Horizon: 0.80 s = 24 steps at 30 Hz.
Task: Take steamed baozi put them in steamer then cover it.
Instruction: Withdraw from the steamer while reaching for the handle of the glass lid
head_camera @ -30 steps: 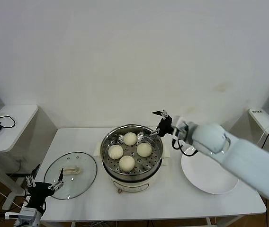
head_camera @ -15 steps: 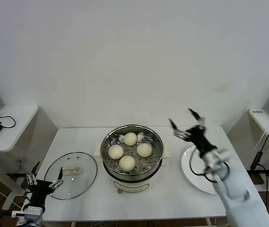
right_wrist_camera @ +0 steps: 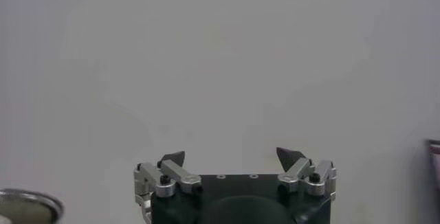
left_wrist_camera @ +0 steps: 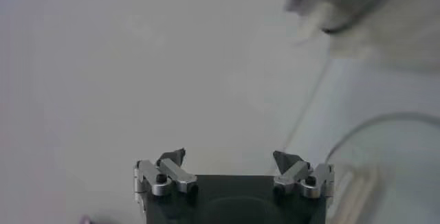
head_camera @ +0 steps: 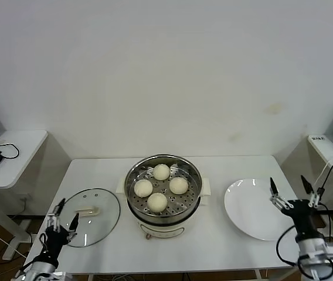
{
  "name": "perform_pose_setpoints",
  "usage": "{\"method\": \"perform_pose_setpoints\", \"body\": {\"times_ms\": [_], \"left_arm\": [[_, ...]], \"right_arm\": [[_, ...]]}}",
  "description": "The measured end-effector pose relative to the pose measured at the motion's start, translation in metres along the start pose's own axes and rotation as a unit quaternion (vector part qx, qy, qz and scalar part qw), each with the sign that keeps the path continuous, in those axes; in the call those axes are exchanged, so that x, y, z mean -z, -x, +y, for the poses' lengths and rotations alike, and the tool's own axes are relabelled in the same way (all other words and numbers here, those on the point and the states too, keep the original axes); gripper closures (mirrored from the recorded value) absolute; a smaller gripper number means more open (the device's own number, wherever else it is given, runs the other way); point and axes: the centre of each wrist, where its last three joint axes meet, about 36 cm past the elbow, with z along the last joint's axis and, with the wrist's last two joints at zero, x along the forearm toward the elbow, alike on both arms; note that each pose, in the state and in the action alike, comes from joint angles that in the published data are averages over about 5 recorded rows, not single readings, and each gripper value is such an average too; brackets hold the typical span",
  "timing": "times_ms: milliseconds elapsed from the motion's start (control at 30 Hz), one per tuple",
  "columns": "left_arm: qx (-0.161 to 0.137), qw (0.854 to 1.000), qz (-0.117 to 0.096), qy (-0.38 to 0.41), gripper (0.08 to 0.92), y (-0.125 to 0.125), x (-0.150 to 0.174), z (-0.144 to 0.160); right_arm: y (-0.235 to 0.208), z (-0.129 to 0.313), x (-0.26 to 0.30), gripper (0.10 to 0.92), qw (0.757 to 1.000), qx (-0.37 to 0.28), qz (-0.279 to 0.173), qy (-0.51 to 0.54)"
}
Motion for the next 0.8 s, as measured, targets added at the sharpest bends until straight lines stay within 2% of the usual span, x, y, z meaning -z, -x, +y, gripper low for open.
{"method": "perform_pose_setpoints", "body": {"times_ms": [133, 300, 500, 800], "left_arm": [[-0.022, 0.997, -0.014, 0.067, 0.177, 0.004, -0.004, -0.012], [-0.043, 0.993, -0.025, 0.107, 0.177, 0.016, -0.010, -0.026], [-0.056, 0.990, -0.030, 0.124, 0.177, 0.034, -0.016, -0.040], [-0.061, 0.990, -0.028, 0.127, 0.177, 0.063, -0.023, -0.047]], "right_arm": [[-0.011, -0.003, 0.001, 0.200, 1.000, -0.011, 0.005, -0.003], [-0.024, -0.003, 0.003, 0.200, 1.000, -0.014, 0.015, -0.006], [-0.035, 0.001, 0.003, 0.199, 1.000, -0.017, 0.024, -0.007], [-0.051, 0.007, 0.002, 0.199, 0.999, -0.019, 0.037, -0.011]]}}
